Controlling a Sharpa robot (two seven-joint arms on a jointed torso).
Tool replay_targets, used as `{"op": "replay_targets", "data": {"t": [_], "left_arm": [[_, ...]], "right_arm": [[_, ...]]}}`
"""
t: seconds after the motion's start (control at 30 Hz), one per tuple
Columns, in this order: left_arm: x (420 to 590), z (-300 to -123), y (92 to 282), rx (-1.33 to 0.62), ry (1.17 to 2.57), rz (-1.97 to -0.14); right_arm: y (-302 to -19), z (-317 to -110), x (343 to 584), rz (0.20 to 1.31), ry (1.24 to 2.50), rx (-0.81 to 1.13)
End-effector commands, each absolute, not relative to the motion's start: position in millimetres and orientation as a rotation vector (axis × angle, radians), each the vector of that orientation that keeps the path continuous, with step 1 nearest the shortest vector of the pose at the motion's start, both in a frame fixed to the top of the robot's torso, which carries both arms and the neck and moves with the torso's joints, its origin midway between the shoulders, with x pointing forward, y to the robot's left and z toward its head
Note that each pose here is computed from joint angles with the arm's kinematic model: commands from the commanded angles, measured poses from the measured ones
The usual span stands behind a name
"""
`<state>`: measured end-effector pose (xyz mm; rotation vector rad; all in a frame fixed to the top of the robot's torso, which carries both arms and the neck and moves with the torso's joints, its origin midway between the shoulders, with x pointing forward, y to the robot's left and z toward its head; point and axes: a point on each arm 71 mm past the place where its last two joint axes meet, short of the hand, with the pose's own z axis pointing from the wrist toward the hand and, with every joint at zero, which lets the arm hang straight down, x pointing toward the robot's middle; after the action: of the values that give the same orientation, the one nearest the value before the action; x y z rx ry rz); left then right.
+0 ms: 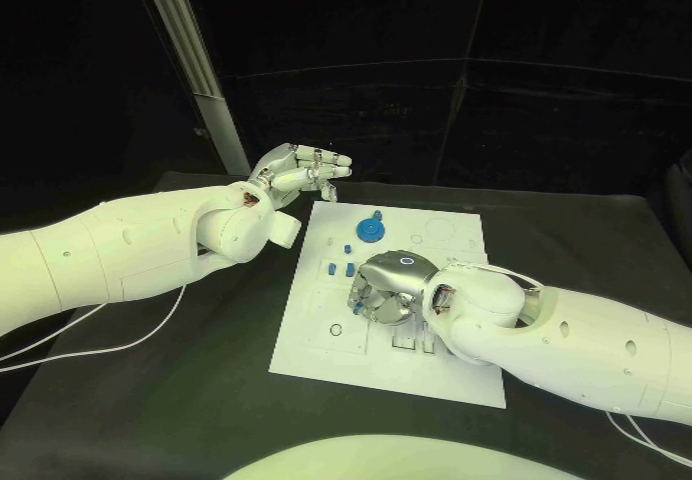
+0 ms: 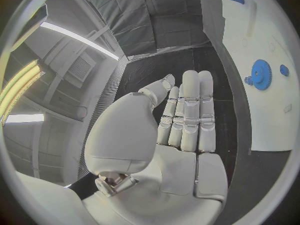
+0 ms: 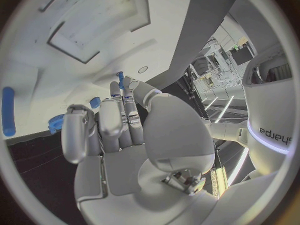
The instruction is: Assemble the parts on the task board
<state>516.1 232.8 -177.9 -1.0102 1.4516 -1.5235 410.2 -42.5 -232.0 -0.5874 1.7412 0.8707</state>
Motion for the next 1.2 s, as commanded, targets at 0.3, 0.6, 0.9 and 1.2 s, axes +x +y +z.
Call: {"op": "replay_targets", "data": {"t": [0.3, 0.6, 0.9, 1.2], "left_arm": [[516.3, -176.9, 232.3, -1.011, 1.452, -1.534], [516.2, -176.9, 232.8, -1.012, 1.453, -1.533], [516.2, -177.1, 233.7, -1.014, 1.454, -1.531], [516.2, -177.2, 235.1, -1.016, 1.454, -1.527]], "right_arm": [[-40.4, -232.9, 410.0, 0.847, 1.748, -0.616], [-36.1, -238.0, 407.9, 0.797, 1.73, -0.659], [-35.7, -241.9, 405.3, 0.787, 1.724, -0.674], [-38.5, -237.0, 407.6, 0.817, 1.654, -0.617]]}}
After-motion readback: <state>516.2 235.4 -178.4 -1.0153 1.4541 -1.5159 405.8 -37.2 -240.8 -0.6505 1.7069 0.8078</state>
